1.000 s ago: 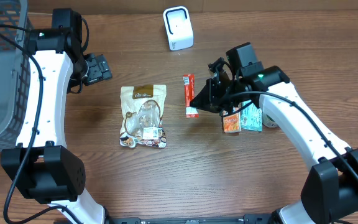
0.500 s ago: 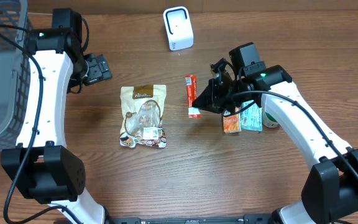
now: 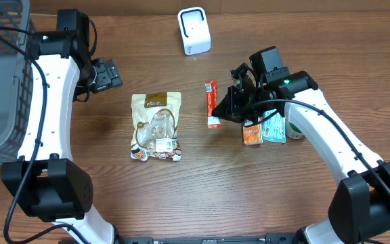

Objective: Scan the item barcode
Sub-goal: 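Lift the red stick snack and carry it right, then carry the red stick snack up to the white scanner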

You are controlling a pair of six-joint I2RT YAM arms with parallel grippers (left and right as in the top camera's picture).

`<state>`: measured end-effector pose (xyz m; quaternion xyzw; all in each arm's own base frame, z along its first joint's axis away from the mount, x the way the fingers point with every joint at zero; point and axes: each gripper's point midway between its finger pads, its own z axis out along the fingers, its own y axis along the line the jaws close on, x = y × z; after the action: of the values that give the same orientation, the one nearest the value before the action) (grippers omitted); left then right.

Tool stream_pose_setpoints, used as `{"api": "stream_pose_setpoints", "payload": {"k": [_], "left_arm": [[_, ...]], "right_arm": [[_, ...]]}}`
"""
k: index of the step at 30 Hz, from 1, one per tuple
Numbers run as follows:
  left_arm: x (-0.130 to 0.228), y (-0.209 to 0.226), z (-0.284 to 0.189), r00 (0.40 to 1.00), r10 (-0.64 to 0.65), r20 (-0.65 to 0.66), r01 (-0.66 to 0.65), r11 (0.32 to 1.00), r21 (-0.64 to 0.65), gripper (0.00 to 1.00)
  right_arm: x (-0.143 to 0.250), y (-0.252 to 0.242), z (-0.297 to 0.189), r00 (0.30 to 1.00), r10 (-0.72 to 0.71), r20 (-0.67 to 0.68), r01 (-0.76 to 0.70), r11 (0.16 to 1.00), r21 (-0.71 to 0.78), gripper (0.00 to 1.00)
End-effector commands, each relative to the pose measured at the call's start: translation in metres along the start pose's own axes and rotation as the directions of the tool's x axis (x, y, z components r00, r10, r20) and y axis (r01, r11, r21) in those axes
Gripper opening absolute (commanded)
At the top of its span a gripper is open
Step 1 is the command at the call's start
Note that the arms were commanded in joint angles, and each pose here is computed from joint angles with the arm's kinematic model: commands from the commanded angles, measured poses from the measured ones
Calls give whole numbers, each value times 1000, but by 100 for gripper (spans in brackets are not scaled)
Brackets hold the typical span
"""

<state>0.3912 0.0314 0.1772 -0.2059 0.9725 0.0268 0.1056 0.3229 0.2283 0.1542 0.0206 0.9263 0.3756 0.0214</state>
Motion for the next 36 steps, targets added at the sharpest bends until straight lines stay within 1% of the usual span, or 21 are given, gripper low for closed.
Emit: {"api": "stream_pose_setpoints", "payload": {"k": [1, 10, 13, 15, 16, 18, 19, 20, 21, 25, 28, 29, 30, 33, 34, 36], "left_arm": [[-4, 2, -2, 1000, -4, 13, 4, 1000, -5, 100], [-4, 2, -2, 1000, -4, 14, 4, 1000, -5, 100], [-4, 2, -2, 1000, -4, 13, 4, 1000, -5, 100], [-4, 2, -2, 1000, -4, 13, 4, 1000, -5, 100], [-4, 2, -2, 1000, -4, 13, 4, 1000, -5, 100], [-4, 2, -2, 1000, -4, 14, 4, 1000, -5, 100], [-4, 2, -2, 1000, -4, 13, 4, 1000, -5, 100], [-4, 2, -2, 1000, -4, 13, 4, 1000, -5, 100], [-4, 2, -2, 1000, -4, 13, 4, 1000, -5, 100], [-4, 2, -2, 1000, -4, 13, 4, 1000, -5, 100], [-4, 2, -2, 1000, -4, 13, 4, 1000, -5, 100], [-4, 2, -2, 1000, -4, 14, 4, 1000, -5, 100], [-4, 2, -2, 1000, -4, 13, 4, 1000, -5, 100], [-4, 2, -2, 1000, -4, 14, 4, 1000, -5, 100], [-4, 2, -2, 1000, -4, 13, 4, 1000, -5, 100], [-4, 2, -2, 1000, -4, 13, 4, 1000, -5, 100]], "right_arm": [[-3, 3, -4, 1000, -21, 22, 21, 1000, 0, 4], [-8, -1, -5, 998, -34, 45, 33, 999, 26, 4], [-8, -1, -5, 994, -97, 43, 96, 995, 29, 4], [-8, -1, -4, 982, -186, 40, 184, 982, 33, 4], [-10, -4, -5, 966, -254, 47, 251, 966, 59, 4], [-17, -15, -6, 961, -268, 68, 257, 957, 133, 4], [-27, -28, -9, 956, -277, 97, 251, 943, 219, 4], [-32, -33, -11, 947, -301, 111, 264, 929, 260, 4], [-45, -38, -15, 917, -376, 135, 318, 892, 323, 4], [-70, -28, -32, 844, -507, 175, 407, 818, 406, 4], [-103, 1, -73, 773, -573, 271, 395, 769, 502, 3], [-108, 8, -81, 758, -591, 276, 401, 756, 517, 3], [-116, 23, -99, 726, -629, 277, 418, 724, 548, 3], [-128, 51, -131, 683, -677, 276, 434, 679, 592, 3], [-136, 65, -145, 649, -712, 267, 452, 644, 617, 3], [-152, 69, -156, 600, -762, 245, 456, 577, 678, 3]]}}
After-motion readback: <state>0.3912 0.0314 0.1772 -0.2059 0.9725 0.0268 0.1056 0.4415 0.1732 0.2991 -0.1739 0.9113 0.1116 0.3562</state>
